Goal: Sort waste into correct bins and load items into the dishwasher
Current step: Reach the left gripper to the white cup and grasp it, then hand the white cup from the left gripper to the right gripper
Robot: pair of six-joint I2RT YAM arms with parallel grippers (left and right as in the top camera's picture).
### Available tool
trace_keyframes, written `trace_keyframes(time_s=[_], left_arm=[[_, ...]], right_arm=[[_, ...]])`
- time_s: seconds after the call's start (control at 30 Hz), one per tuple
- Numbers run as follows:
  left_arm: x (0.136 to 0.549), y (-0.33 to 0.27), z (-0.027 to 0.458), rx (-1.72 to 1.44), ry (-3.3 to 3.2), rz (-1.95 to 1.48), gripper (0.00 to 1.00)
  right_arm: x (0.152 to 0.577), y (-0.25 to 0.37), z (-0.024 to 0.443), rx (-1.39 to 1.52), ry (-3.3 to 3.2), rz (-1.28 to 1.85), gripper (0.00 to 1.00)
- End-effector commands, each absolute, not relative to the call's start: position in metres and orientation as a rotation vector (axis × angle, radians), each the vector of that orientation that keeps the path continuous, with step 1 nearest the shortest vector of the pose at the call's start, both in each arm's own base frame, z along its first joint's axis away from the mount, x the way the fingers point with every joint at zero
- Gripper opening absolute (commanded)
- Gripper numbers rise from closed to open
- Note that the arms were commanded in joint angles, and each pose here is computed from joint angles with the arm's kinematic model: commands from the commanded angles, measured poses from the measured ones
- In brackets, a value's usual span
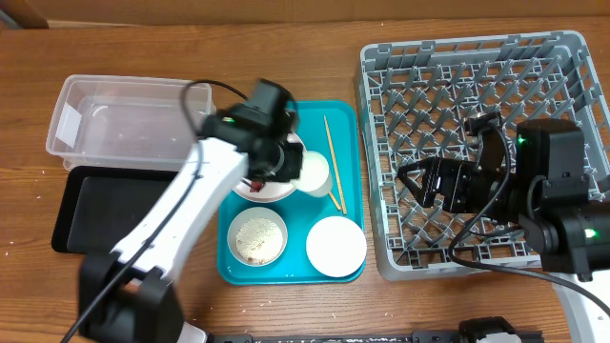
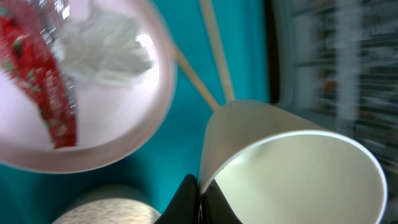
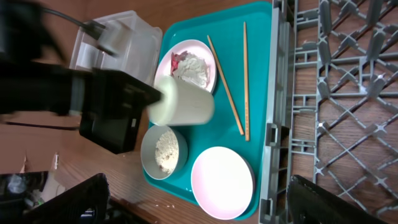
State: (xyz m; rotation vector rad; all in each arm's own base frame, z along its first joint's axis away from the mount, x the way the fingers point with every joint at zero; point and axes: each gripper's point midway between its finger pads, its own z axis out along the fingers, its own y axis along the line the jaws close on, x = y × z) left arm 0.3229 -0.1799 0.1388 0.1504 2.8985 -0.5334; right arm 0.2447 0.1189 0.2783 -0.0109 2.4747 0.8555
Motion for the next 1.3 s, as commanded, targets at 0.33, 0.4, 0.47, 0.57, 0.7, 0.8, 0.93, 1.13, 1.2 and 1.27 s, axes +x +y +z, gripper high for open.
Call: trace_keyframes(time_s=[0.33,0.4,0.47,0.57,0.7,0.8,0.93,1.13,1.2,1.27], left_arm=[[0.283,-0.194,0.321,0.516,2.052,-1.954,0.04],[0.281,-0.196,0.323,0.514,2.046,-1.98,0.04],[0.28,-0.196,0.323,0.516,2.049,-1.98,0.04],[0.28,-0.197,0.323,0.515,2.051,-1.98,0.04],[0.28,-0.197,0.316,0.499,2.098,-1.95,0.04],[0.278,-0.199,0.312,0.495,2.133,-1.937,0.04],[0.277,-0.2,0.312,0.5,2.132,-1.936,0.04],[0.277,-0.2,0.312,0.5,2.133,-1.934,0.5],[0.278,-0.2,0.31,0.498,2.145,-1.92,0.7],[0.279,-0.199,0.306,0.495,2.166,-1.894,0.98]], right_arm=[[0.229,0.224,0.329,-0.615,2.151,1.274,0.96],[0.233,0.231,0.329,-0.622,2.144,1.289,0.96],[0.236,0.238,0.329,-0.627,2.14,1.315,0.95],[0.234,0.249,0.329,-0.675,2.121,1.35,0.9],[0.236,0.255,0.337,-0.706,2.066,1.348,0.88],[0.239,0.256,0.343,-0.715,2.028,1.348,0.89],[0.236,0.258,0.347,-0.728,2.011,1.373,0.72],[0.235,0.257,0.349,-0.729,2.004,1.37,0.59],[0.235,0.255,0.351,-0.722,1.998,1.355,0.58],[0.238,0.251,0.351,-0.693,2.005,1.309,0.56]])
